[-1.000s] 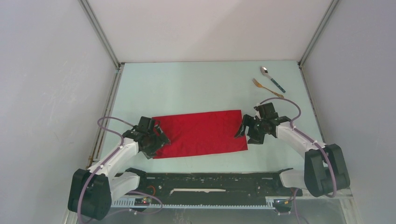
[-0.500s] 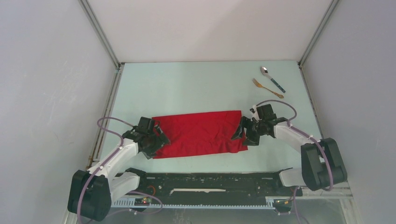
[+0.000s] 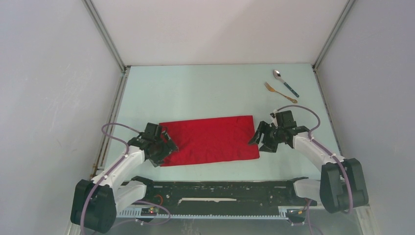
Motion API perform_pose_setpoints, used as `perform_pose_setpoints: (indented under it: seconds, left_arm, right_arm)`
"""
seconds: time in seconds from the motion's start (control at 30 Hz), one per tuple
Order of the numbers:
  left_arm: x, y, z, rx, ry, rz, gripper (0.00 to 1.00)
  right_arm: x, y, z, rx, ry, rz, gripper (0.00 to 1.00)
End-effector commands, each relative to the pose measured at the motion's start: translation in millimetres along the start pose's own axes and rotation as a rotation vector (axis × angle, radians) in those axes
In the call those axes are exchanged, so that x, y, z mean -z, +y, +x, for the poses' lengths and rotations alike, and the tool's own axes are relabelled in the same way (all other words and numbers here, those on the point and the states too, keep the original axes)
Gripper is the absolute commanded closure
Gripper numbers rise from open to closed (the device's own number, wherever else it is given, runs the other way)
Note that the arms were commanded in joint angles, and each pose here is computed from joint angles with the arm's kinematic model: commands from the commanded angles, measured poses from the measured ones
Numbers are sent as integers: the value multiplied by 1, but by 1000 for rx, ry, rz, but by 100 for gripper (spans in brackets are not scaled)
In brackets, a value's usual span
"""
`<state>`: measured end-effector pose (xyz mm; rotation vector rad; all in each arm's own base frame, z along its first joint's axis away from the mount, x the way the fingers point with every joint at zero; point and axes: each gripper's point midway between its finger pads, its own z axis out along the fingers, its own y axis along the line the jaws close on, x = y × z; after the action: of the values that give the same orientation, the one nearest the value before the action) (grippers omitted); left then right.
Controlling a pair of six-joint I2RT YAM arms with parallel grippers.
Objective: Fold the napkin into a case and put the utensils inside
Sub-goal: Pick up the rectangle-folded napkin from the center of the board.
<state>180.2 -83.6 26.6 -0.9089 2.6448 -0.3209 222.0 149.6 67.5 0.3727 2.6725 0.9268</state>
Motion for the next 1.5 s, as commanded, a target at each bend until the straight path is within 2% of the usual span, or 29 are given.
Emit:
perform_pose_setpoints:
  seconds: [0.0, 0.13, 0.23, 0.37, 0.5, 0.6, 0.7, 0.8, 0.87, 0.97, 1.03, 1.17, 1.47]
  left_arm:
    - [5, -3, -2, -19, -19, 24, 9]
    - [21, -14, -12, -66, -70, 86, 8]
    - [31, -25, -19, -76, -115, 150, 3]
    - [24, -29, -21, -49, -124, 167, 0]
    - [22, -35, -20, -56, -114, 193, 0]
    - [34, -46, -34, -77, -179, 236, 0]
    - [53, -66, -54, -76, -226, 288, 0]
    - [58, -83, -71, -56, -234, 331, 0]
    - [50, -92, -88, -6, -236, 349, 0]
    - [37, -107, -112, 60, -232, 404, 0]
    - [24, -109, -131, 90, -252, 381, 0]
    - [1, -115, -159, 147, -258, 375, 0]
    - [-33, -101, -186, 168, -278, 286, 0]
  right_arm:
    - [0, -23, 3, 54, -20, 209, 24]
    - [-4, 19, 17, 107, 46, 35, 21]
    - [-14, 29, 20, 79, 87, -43, 20]
    - [-31, 6, 19, 7, 115, 6, 20]
    - [-42, -27, 5, -4, 66, 133, 20]
    - [-44, -37, -5, 6, 44, 209, 22]
    - [-34, -11, -13, 68, 18, 178, 21]
    - [-19, 32, -29, 140, -58, 83, 11]
    - [-18, 55, -47, 158, -96, -11, 3]
    - [-28, 89, -74, 138, -81, -182, 1]
    - [-40, 104, -95, 117, -63, -269, 2]
    - [-66, 100, -131, 56, -34, -307, 4]
    - [-78, 76, -158, 7, -47, -335, 4]
